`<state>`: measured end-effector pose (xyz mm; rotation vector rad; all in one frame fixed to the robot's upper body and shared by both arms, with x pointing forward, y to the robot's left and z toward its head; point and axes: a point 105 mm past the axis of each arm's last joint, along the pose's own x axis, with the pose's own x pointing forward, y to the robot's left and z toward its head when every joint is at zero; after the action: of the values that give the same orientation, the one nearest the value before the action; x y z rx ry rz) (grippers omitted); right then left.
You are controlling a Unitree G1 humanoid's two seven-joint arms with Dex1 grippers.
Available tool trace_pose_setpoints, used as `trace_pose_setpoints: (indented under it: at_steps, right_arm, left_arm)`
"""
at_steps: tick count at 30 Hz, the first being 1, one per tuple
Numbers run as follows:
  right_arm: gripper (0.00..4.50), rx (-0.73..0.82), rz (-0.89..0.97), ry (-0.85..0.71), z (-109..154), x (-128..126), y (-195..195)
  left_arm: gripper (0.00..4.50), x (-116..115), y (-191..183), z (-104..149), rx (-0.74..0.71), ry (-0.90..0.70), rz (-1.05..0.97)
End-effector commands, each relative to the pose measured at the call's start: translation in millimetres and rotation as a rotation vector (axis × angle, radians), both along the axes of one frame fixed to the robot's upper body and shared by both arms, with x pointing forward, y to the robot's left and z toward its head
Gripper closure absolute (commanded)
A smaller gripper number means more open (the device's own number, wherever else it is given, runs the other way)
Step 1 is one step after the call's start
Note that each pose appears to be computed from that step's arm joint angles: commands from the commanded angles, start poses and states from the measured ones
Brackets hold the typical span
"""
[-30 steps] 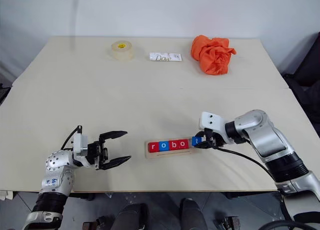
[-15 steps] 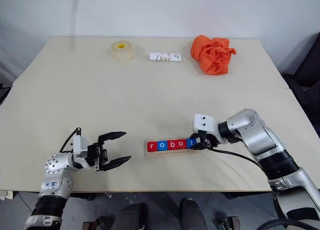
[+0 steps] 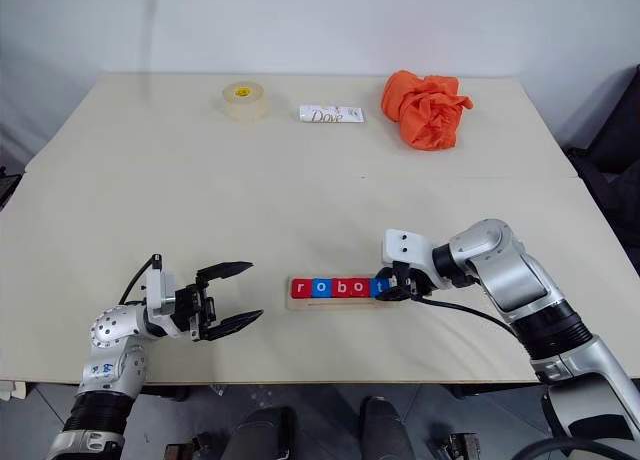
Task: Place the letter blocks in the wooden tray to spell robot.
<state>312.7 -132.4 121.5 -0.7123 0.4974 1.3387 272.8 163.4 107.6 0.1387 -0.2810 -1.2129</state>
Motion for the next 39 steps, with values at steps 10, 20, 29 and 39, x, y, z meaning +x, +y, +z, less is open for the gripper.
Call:
trace_pose_setpoints:
  at_steps: [10, 20, 29, 39]
  right_arm:
    - [0.01, 0.071, -0.003, -0.087, 36.7, -4.8, -2.9]
    - [1.95, 0.087, -0.09, -0.08, 31.3, -5.9, -25.2]
    - [4.46, 0.047, -0.114, -0.068, 14.7, 1.9, -30.9]
    - [4.46, 0.07, -0.096, -0.055, 9.2, 4.8, -23.0]
  left_arm:
    - [0.0, -0.3, -0.4, 3.9, 0.003, -0.027, -0.018]
    - [0.0, -1.1, -0.2, 3.4, 0.006, -0.025, -0.029]
    - [0.0, -0.6, -0.6, 3.8, 0.008, -0.025, -0.031]
    - [0.0, -0.6, 2.1, 3.6, 0.011, -0.021, -0.017]
